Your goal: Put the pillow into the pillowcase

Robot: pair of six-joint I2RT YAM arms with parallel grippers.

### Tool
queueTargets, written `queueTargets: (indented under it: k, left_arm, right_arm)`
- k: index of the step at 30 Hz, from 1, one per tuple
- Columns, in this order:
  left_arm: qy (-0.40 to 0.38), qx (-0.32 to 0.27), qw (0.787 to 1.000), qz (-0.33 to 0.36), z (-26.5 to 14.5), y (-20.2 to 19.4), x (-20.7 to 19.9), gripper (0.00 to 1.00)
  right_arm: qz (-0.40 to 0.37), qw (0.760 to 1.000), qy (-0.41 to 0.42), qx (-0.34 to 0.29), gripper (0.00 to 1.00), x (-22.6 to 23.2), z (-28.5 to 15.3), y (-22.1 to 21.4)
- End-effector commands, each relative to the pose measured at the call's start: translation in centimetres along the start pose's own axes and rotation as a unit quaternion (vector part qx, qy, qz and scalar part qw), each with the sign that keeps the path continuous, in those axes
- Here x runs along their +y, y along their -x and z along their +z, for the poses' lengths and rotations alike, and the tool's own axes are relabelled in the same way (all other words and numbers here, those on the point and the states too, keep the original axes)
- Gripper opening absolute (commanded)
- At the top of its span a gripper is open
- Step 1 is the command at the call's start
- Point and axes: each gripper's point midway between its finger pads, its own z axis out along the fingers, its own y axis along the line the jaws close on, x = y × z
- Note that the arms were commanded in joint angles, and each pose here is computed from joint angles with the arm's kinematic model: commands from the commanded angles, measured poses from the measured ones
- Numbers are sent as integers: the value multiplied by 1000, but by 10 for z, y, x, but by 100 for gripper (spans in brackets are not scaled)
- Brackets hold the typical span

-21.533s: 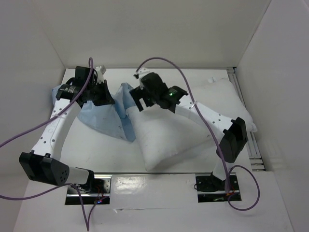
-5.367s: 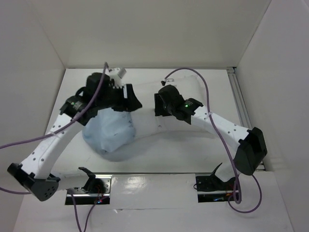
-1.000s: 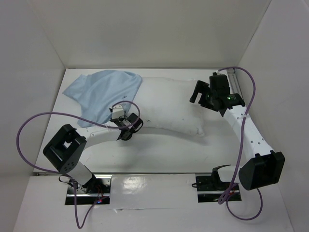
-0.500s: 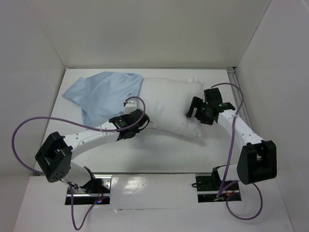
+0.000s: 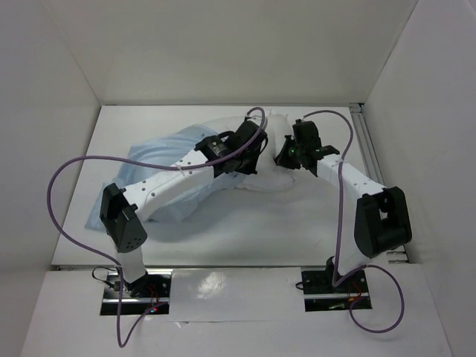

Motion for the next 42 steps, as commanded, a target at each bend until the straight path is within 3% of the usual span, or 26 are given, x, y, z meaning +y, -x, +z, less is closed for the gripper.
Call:
queueTargets:
  k: [1,6,8,12,20,23,26,30,31,32,33,34,35,36,37,38,39,40,42]
  left_arm:
    - [-198,-146,969,-4,-88,105,-87,0]
    - [-155,-168,974,3,-118,142,-50,0]
    - [-163,-190,968,3,-152,154,-45,0]
    - [-196,-200,960,-4,-207,145,-37,0]
    - [-208,-124,970,-4,-239,96,-35,0]
    - [-178,-65,982,5,-212,76,-29,0]
    - [-148,-50,988,-2,-170,89,-7,0]
    - [-95,-74,992,-25,-69,132,49,0]
    - [-71,-70,994,-34,-22,137,61,0]
    - [-61,-100,992,-39,-16,161,72,0]
    - [-37,-110,992,-49,-1,174,96,3]
    - [-19,-92,994,-55,31,170,108,13]
    - [-19,-117,991,-61,25,187,115,50]
    - [-14,-118,991,-62,25,190,129,69]
    - [-13,-133,989,-64,19,197,133,83]
    - [-27,-166,984,-57,-15,212,129,94]
    - [-25,-183,981,-61,-19,216,136,100]
    - [-28,-204,977,-55,-38,222,135,100]
    - [-12,-253,966,-55,-89,234,145,100]
  right_arm:
    - [21,995,99,-26,0,47,-28,20]
    - [2,995,74,-64,0,23,-79,47]
    - [-20,994,51,-99,0,22,-110,62]
    - [-47,996,-24,-71,0,-10,-149,34]
    - [-12,999,-52,-11,0,-19,-211,-9]
    - [18,999,-38,27,0,-14,-220,-28]
    - [53,997,-11,50,0,-1,-216,-34]
    - [126,988,77,47,0,37,-172,-9]
    - [133,983,126,2,0,56,-159,25]
    - [138,980,141,-1,0,60,-144,37]
    - [141,976,163,-14,0,72,-138,60]
    - [149,975,164,-30,0,67,-101,89]
    - [145,974,172,-40,0,72,-87,105]
    - [152,973,163,-60,0,65,-60,140]
    - [154,972,164,-60,9,64,-49,154]
    - [146,975,157,-61,24,59,-38,165]
    - [147,977,140,-69,59,52,-28,179]
    - [138,976,136,-99,68,55,-32,208]
    - [149,980,87,-100,79,24,-13,216]
